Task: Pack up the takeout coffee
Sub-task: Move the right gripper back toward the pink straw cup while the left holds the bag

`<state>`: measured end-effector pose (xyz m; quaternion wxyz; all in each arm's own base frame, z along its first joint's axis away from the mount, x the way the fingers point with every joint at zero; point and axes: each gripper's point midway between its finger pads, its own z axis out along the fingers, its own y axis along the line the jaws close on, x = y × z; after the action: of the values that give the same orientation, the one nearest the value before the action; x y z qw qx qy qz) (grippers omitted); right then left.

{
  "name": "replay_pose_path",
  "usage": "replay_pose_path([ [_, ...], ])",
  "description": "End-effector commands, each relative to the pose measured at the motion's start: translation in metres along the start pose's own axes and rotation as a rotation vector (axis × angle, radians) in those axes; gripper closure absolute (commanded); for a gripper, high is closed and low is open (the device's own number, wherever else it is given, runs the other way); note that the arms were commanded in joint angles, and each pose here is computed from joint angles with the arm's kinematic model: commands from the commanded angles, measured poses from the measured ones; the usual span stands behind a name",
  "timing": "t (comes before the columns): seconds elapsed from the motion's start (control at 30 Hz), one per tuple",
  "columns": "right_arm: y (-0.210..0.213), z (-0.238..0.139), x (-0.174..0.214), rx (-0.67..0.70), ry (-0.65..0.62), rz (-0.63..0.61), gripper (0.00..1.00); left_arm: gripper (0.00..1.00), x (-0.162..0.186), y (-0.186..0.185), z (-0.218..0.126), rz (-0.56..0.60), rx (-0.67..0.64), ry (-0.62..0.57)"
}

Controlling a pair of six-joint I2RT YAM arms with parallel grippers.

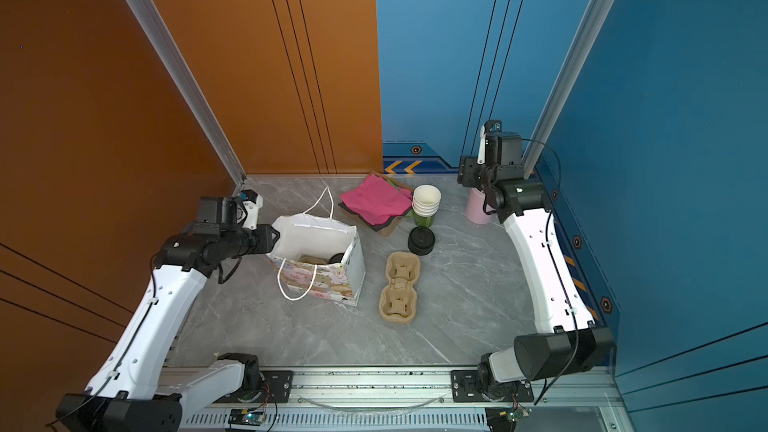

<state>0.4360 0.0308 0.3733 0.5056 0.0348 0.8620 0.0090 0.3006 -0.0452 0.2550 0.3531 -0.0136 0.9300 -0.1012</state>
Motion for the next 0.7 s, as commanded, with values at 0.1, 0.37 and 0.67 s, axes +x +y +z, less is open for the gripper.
replay_pose_path([
  [0.1, -0.013, 0.081, -0.003, 0.031, -0.002, -0.004, 0.36, 0.29, -0.004, -0.003, -0.012, -0.005, 0.018, -0.023],
  [0.37, -0.035, 0.153, -0.001, 0.116, 0.029, -0.027, 0.44, 0.06, -0.006, -0.005, -0.024, 0.016, 0.028, -0.062],
  [0.67, -0.045, 0.194, 0.012, 0.174, 0.048, -0.035, 0.52, 0.02, -0.002, -0.006, -0.021, 0.018, 0.04, -0.048],
])
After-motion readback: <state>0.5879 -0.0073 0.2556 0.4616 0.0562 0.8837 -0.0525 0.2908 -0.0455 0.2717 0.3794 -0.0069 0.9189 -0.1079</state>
